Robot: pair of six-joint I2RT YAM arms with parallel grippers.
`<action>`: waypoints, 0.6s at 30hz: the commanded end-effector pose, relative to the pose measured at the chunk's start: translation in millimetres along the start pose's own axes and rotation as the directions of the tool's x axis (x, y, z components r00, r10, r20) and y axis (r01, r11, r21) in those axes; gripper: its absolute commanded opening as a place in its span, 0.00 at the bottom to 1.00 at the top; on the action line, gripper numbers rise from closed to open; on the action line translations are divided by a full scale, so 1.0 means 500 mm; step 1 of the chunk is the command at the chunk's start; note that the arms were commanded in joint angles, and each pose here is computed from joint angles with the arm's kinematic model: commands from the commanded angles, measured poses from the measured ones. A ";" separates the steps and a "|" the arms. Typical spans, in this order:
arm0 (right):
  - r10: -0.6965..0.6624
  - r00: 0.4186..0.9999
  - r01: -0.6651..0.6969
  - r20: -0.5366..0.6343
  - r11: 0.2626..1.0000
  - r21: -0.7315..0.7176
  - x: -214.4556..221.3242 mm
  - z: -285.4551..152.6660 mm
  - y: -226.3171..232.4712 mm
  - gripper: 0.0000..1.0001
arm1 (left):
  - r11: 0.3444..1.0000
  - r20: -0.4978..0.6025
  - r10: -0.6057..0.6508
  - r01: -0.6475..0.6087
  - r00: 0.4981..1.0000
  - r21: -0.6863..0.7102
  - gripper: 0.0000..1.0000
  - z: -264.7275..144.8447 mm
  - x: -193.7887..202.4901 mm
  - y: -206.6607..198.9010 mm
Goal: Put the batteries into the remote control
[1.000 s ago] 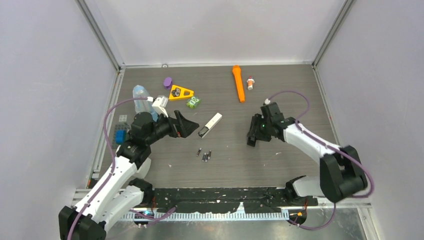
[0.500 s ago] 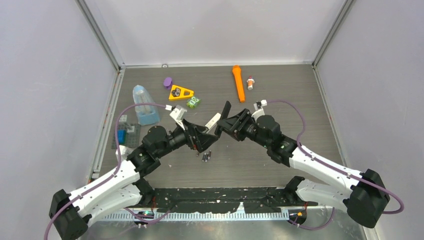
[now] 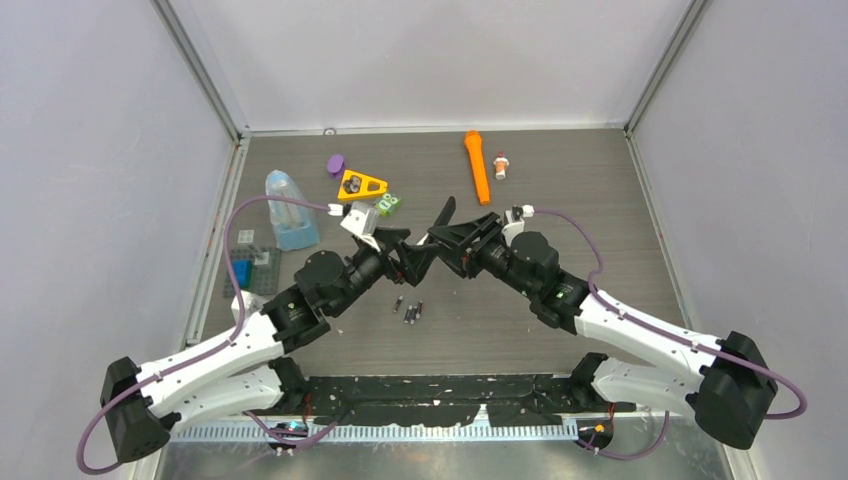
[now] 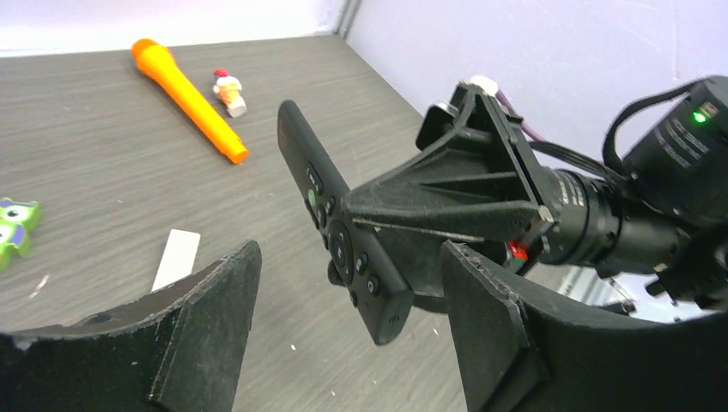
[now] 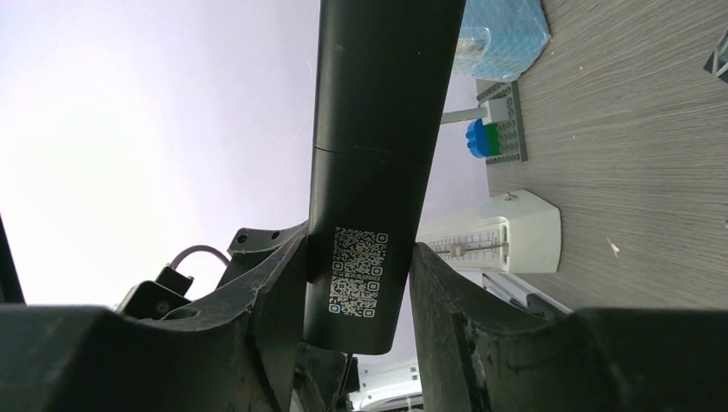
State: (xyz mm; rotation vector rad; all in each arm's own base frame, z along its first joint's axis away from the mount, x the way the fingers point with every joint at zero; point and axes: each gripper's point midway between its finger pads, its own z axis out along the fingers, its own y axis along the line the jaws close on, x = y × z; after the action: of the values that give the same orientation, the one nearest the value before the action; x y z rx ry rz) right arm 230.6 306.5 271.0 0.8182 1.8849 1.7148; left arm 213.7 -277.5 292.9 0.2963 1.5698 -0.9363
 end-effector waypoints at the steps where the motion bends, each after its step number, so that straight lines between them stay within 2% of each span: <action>1: 0.074 0.997 -0.073 0.008 0.994 -0.084 0.001 0.005 0.081 0.33 | 0.997 0.079 0.019 -0.013 0.997 -0.079 0.73 0.022 -0.062 0.005; 6: 0.080 0.996 -0.078 0.041 0.996 -0.053 -0.010 0.006 0.076 0.33 | 0.998 0.065 0.012 -0.008 0.998 -0.070 0.64 0.028 -0.053 0.000; 14: 0.086 0.996 -0.084 0.035 0.995 -0.044 -0.008 0.004 0.081 0.34 | 0.998 0.041 0.060 -0.060 0.997 -0.011 0.64 0.027 -0.039 -0.015; 18: 0.063 0.997 -0.062 0.038 0.998 -0.024 -0.011 -0.001 0.085 0.34 | 0.995 0.004 0.096 -0.096 0.995 -0.008 0.58 0.036 -0.040 -0.021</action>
State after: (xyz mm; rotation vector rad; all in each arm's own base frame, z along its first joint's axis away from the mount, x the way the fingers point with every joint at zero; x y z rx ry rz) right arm 236.6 308.3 276.7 0.9304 1.9064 1.7002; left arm 224.8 -283.8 291.4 0.3079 1.5911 -0.8598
